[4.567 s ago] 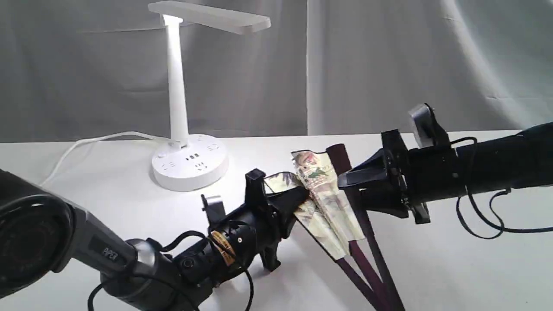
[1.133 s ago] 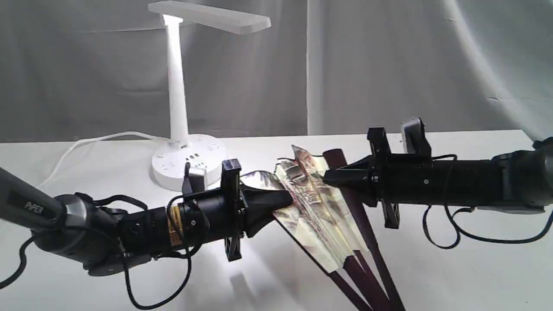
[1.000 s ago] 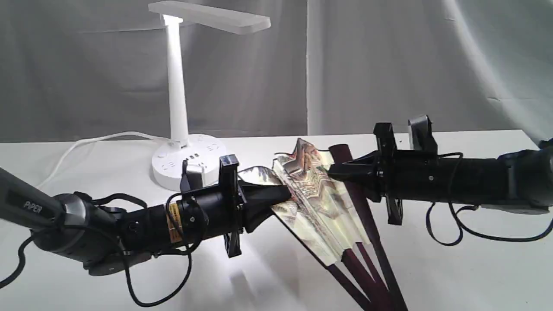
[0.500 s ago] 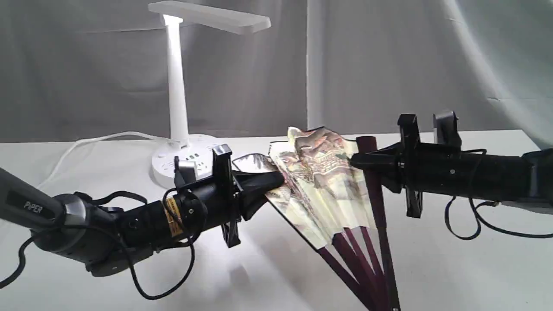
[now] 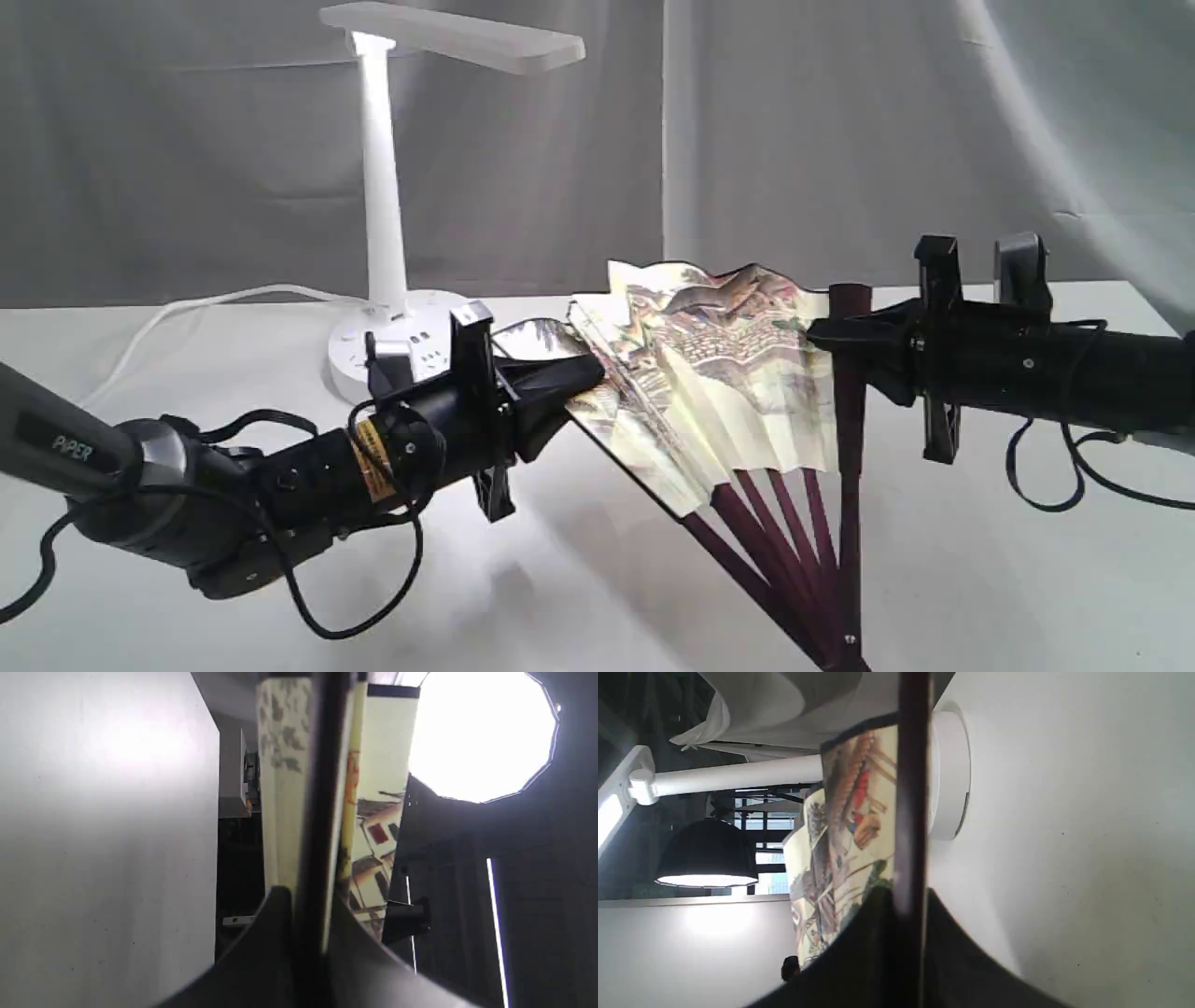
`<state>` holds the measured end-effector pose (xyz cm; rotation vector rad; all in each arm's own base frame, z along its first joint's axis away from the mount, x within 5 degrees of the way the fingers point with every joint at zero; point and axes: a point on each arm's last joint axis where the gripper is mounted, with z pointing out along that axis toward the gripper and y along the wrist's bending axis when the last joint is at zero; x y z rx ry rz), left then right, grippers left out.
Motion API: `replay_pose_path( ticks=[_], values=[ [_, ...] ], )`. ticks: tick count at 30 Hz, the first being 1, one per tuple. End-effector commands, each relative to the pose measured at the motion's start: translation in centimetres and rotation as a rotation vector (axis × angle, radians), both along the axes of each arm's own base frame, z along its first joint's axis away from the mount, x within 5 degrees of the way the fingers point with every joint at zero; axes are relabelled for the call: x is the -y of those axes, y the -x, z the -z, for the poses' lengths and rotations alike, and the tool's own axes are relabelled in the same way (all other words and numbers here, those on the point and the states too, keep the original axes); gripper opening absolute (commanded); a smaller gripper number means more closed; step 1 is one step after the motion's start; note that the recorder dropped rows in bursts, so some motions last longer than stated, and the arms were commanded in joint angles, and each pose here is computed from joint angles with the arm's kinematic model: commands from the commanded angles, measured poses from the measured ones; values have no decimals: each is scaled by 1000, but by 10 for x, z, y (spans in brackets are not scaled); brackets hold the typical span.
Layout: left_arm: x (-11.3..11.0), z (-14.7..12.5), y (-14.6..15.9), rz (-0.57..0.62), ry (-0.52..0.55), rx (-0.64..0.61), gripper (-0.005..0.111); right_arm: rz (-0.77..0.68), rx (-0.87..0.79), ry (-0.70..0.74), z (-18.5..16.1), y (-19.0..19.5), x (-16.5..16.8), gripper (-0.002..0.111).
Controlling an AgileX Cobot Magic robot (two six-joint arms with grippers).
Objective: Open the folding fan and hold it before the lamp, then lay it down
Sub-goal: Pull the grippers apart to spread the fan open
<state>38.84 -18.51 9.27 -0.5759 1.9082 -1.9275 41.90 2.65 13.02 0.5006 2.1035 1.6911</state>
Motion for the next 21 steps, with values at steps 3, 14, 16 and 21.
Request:
replay_pose_path(
  ticks=[3, 14, 16, 21],
  values=[
    [-7, -10, -9, -103, 44, 35, 0, -3, 13, 33, 1, 1, 7, 0],
    [-9, -12, -10, -124, 47, 45, 0, 41, 20, 10, -1, 2, 32, 0],
    [-9, -15, -10, -124, 49, 50, 0, 51, 20, 10, -1, 2, 36, 0],
    [-9, -29, -12, -162, 45, 120, 0, 71, 15, -5, -2, 3, 46, 0]
  ],
)
